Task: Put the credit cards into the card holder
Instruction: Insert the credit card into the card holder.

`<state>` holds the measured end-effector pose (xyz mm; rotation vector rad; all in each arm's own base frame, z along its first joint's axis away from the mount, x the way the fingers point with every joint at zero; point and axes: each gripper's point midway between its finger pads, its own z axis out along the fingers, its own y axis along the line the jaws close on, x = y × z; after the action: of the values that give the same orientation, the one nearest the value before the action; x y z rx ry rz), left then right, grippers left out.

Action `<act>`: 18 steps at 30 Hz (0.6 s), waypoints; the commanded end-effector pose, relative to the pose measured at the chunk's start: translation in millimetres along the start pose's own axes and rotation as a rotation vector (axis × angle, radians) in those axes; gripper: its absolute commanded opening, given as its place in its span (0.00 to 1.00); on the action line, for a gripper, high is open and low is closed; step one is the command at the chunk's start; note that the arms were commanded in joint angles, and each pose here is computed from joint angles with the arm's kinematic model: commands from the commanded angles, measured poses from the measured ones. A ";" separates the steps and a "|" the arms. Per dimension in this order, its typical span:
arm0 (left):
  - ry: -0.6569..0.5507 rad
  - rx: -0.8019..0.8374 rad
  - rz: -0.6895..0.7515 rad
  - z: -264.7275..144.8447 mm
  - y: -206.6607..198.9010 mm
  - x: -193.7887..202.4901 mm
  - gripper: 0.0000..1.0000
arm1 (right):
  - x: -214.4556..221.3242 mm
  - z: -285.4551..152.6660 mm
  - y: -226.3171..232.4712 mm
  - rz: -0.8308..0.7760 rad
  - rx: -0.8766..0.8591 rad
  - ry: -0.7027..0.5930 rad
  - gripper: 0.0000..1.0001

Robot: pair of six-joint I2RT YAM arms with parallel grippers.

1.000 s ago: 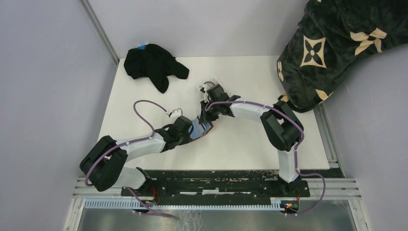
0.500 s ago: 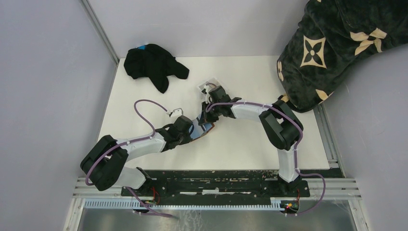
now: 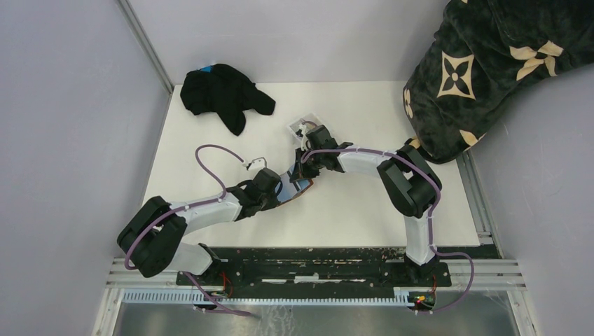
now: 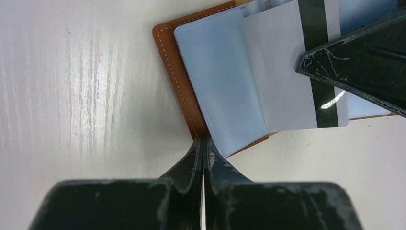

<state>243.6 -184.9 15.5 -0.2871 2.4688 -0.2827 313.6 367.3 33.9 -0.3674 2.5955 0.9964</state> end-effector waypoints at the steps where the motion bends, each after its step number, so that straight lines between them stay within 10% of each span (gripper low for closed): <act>1: 0.089 -0.136 0.103 7.1 41.2 30.2 0.03 | 24.8 10.6 -27.6 0.022 0.098 0.073 0.01; 10: 0.091 -0.132 0.103 8.9 38.2 29.4 0.03 | 28.9 13.3 -28.3 -0.035 0.176 0.104 0.35; 18: 0.092 -0.136 0.108 9.2 38.2 29.3 0.03 | 28.6 14.4 -21.9 -0.059 0.205 0.108 0.40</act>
<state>245.5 -186.0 14.9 -0.2852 2.4724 -0.2737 312.6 370.2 24.0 -0.4169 2.6395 0.8311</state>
